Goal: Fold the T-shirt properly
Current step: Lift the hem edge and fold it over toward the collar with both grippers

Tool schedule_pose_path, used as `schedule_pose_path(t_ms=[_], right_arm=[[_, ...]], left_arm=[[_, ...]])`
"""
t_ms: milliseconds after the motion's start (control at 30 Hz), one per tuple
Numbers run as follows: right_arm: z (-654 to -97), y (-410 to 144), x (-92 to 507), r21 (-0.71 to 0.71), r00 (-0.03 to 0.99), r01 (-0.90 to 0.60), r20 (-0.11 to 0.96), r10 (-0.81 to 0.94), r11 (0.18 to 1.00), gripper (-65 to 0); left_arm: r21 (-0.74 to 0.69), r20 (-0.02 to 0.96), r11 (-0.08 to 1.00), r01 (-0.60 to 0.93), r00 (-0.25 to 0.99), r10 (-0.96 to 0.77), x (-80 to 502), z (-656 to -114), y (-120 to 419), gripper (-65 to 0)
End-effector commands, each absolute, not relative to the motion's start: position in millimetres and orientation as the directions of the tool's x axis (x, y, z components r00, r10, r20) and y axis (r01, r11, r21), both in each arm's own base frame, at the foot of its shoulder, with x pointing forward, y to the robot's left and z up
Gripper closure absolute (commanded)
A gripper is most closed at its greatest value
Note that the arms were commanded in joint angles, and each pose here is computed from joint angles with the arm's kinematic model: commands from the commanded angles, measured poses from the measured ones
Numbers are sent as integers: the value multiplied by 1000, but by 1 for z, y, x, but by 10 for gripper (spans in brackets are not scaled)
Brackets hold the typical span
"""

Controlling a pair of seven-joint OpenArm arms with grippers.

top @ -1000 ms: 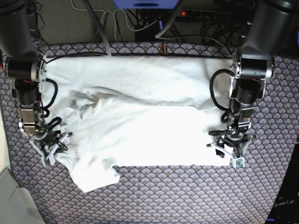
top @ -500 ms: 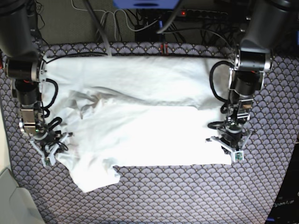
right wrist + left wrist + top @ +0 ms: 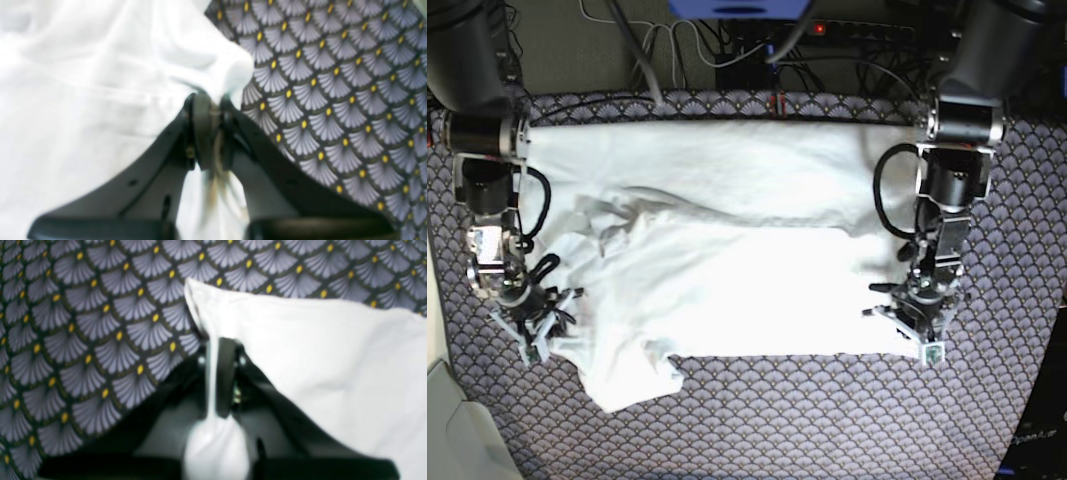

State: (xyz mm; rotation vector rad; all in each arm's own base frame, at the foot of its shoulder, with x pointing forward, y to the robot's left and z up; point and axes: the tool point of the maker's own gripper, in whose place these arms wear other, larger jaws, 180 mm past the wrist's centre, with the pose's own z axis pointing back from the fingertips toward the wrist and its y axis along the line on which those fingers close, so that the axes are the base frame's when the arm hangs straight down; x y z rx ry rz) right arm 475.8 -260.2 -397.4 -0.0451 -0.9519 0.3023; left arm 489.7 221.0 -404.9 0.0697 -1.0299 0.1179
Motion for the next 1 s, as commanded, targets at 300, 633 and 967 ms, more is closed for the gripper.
schedule_pose_path(t_ms=[300,633,967], right_arm=[[-347,-277,476,-225,454,-196,842,292,954,-6],[-350,-297,445,-247,446,-152,847,290,957,-6],[-341,-296,423,-290,408,-152,852,327,945,-6]], left_arm=[[6,936,997,-80,351,23,486,-361,208,-4],[-68,944,967,-244,299,142,465,-356,262,-4],[-107,919,968,-226,348,183,456,-352,251,-4]])
